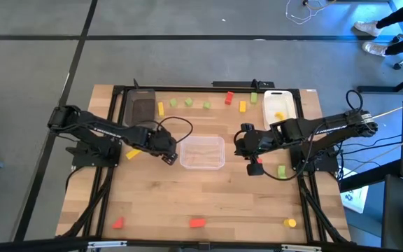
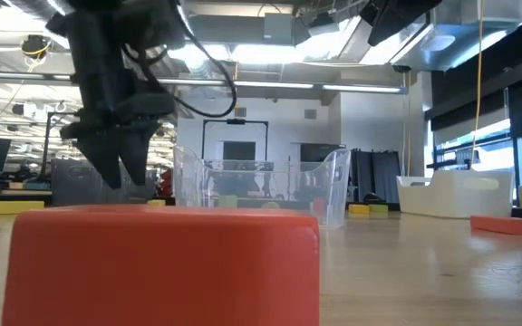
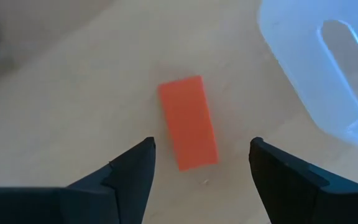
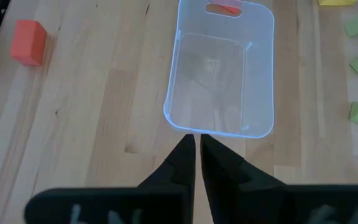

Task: Sort & place blocks by color
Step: Put the orange block into the transparent bin

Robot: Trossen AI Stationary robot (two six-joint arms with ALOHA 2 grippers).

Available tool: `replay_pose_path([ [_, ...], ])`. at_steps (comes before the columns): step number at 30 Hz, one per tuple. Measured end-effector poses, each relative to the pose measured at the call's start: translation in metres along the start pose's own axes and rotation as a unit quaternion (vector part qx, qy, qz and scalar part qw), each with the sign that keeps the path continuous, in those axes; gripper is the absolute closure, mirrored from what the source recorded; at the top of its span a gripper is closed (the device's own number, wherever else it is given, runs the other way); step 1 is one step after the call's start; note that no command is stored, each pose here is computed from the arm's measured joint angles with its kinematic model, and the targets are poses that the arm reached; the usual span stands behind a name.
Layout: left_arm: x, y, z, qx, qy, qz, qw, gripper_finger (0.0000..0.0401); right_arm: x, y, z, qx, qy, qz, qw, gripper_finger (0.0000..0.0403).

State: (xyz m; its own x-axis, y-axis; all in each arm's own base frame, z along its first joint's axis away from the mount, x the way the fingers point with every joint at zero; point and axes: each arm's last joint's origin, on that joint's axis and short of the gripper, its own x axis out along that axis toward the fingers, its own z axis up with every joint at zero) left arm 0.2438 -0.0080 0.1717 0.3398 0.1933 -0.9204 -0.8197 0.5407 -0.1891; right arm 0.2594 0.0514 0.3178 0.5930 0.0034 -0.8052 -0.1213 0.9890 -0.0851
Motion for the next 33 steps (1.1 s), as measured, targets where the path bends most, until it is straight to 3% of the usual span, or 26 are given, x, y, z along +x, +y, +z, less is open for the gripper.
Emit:
replay_pose_path([
  [14,0.028,0.018,-0.007,-0.026,-0.025,-0.029,0.999,0.0155,0.0,0.0,0.0,0.0,0.0,0.0,1.0,0.0376],
  [33,0.038,0.022,-0.012,-0.04,-0.027,-0.002,0.999,0.0164,0.0,0.0,0.0,0.0,-0.002,0.0,1.0,0.0376],
])
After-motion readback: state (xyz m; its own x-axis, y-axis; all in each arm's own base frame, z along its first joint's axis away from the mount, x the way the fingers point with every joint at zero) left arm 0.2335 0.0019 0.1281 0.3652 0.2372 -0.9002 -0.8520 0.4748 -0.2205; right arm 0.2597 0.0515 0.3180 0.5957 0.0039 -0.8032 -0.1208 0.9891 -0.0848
